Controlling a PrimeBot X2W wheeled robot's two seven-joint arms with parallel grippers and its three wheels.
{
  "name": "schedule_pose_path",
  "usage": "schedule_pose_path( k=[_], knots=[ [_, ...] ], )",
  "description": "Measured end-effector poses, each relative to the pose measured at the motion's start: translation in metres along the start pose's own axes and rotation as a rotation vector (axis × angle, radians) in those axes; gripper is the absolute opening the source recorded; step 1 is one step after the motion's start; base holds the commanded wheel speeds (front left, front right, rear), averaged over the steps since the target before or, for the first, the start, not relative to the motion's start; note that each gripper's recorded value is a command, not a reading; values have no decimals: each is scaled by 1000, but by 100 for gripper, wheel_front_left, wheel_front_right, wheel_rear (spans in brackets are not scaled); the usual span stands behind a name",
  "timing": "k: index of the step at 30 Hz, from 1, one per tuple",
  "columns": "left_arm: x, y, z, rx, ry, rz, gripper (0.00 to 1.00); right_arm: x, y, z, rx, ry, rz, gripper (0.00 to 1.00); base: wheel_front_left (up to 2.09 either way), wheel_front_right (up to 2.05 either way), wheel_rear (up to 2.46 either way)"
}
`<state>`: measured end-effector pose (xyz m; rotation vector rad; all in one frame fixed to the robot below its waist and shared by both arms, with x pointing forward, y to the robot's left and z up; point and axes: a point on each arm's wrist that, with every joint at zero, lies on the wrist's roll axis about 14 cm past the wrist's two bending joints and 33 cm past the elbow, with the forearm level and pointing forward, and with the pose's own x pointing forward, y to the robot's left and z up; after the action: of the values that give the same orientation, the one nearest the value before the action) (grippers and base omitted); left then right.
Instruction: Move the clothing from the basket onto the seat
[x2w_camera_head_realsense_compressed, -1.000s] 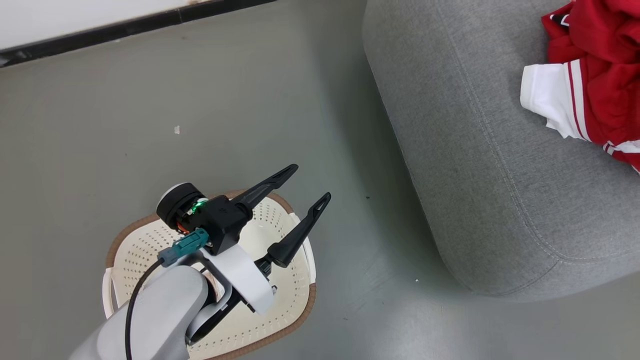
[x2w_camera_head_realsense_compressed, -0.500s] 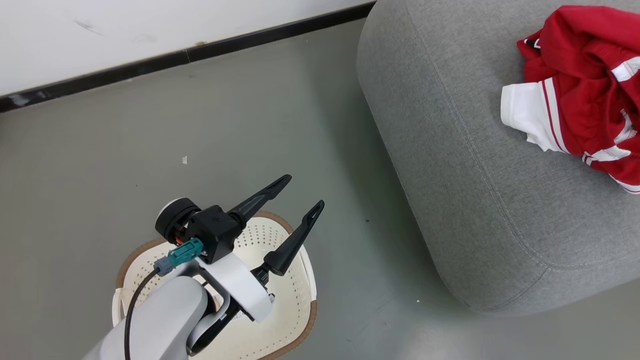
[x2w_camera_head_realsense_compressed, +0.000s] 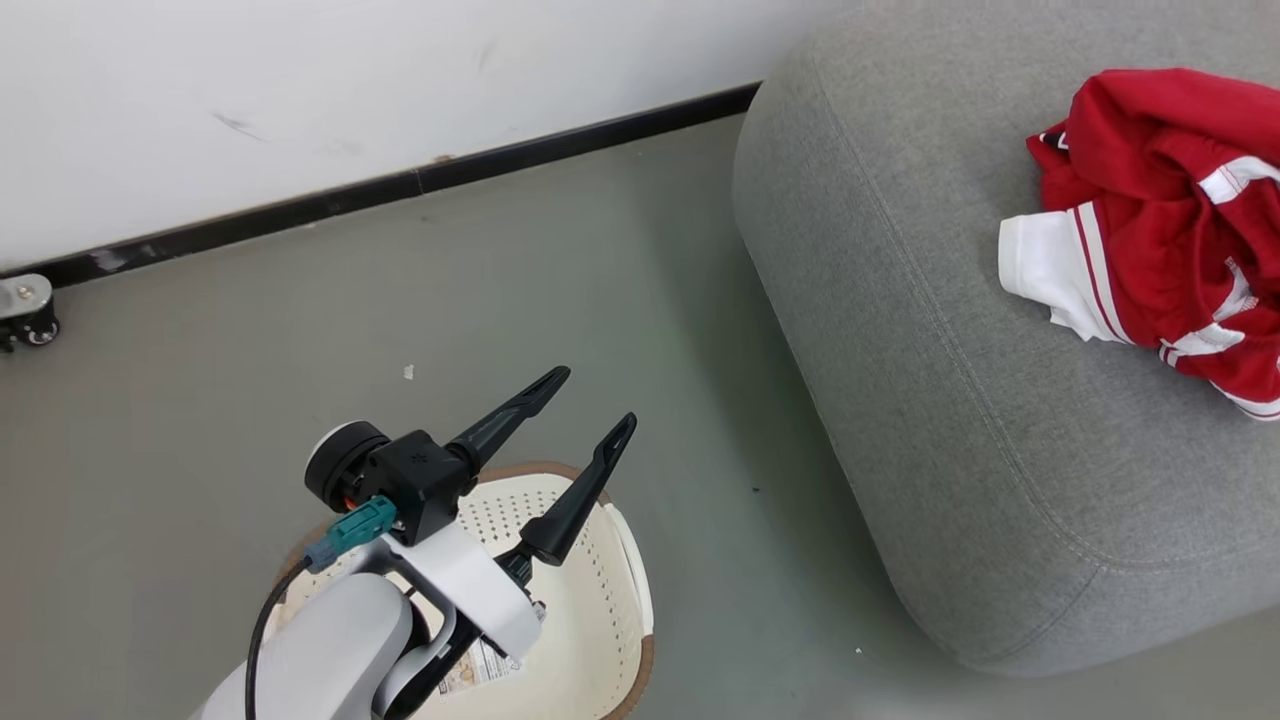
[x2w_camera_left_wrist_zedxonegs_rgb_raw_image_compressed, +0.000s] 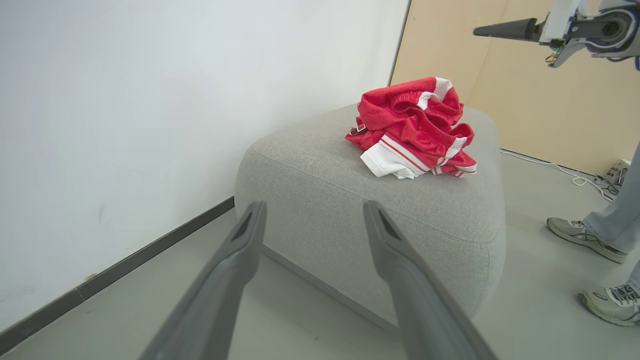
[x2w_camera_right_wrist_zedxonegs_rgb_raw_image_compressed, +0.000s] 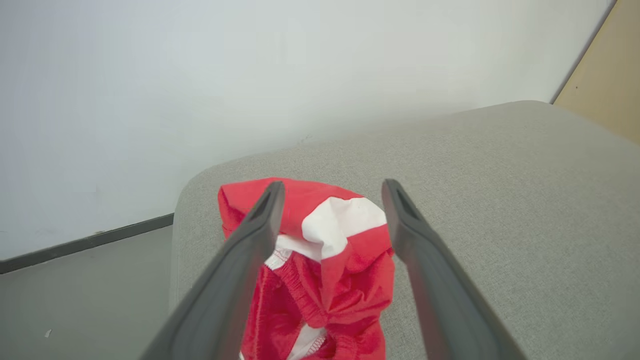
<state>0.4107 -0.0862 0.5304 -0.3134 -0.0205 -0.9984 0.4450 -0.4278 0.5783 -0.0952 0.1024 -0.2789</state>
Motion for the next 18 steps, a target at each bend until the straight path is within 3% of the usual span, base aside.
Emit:
schedule_pose_path(
  k=[18],
  knots=[
    [-37, 7, 32, 24, -72, 152, 100, -1, 83, 33, -7, -143, 213, 100, 0, 0, 0]
  ],
)
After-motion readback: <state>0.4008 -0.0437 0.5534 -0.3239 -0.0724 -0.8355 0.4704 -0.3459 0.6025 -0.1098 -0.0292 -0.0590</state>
